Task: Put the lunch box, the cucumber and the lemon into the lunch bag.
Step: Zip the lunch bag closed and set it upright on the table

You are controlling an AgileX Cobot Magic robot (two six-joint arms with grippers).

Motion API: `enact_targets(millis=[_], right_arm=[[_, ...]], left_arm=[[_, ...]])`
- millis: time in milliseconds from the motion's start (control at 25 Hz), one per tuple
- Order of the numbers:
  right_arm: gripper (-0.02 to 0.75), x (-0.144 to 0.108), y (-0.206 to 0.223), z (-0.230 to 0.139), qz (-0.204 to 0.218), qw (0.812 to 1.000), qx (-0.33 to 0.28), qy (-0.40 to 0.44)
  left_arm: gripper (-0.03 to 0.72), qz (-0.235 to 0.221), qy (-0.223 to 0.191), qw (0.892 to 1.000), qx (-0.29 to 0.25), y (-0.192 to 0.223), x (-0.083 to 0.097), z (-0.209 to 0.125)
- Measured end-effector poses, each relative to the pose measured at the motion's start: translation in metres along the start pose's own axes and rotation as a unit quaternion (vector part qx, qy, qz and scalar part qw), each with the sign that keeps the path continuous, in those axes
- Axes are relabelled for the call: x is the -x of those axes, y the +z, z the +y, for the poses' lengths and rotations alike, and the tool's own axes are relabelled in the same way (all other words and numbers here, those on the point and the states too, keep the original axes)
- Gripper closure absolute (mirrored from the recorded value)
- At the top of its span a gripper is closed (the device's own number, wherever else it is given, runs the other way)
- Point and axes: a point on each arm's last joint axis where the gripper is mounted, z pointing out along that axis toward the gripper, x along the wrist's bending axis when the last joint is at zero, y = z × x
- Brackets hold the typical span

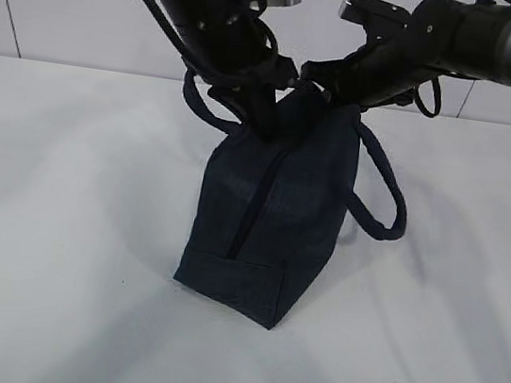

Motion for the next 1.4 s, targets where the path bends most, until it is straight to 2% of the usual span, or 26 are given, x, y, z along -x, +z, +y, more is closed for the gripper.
enact_targets(millis=[480,560,640,800,880,1200,1400], right_arm=[[0.72,0.0,0.0,-0.006,0.0,0.999,-0.036,0.004],[0.72,0.0,0.0,-0.007,0.001,0.999,-0.038,0.004],[0.72,0.0,0.0,-0.007,0.002,0.999,-0.04,0.003],[0.72,-0.002,0.0,-0.007,0.009,0.999,-0.044,0.004],[0.72,-0.004,-0.001,-0.007,0.018,0.999,-0.045,0.006],[0.72,-0.007,-0.002,-0.006,0.034,0.998,-0.044,0.006],[0.72,-0.007,-0.002,-0.006,0.038,0.998,-0.044,0.011]], left_arm=[[0.696,0.013,0.008,1.0,-0.014,-0.006,-0.001,-0.003],[0.687,0.014,-0.004,1.0,-0.014,-0.006,-0.001,-0.003],[0.642,0.02,-0.012,1.0,-0.015,-0.007,-0.001,-0.003],[0.45,0.038,-0.003,0.999,0.0,-0.02,0.001,0.003],[0.394,0.046,0.0,0.999,0.018,-0.023,0.001,0.007],[0.37,0.027,-0.011,0.999,0.026,-0.017,0.001,0.01],[0.391,0.022,-0.026,0.999,0.032,0.007,-0.01,0.012]])
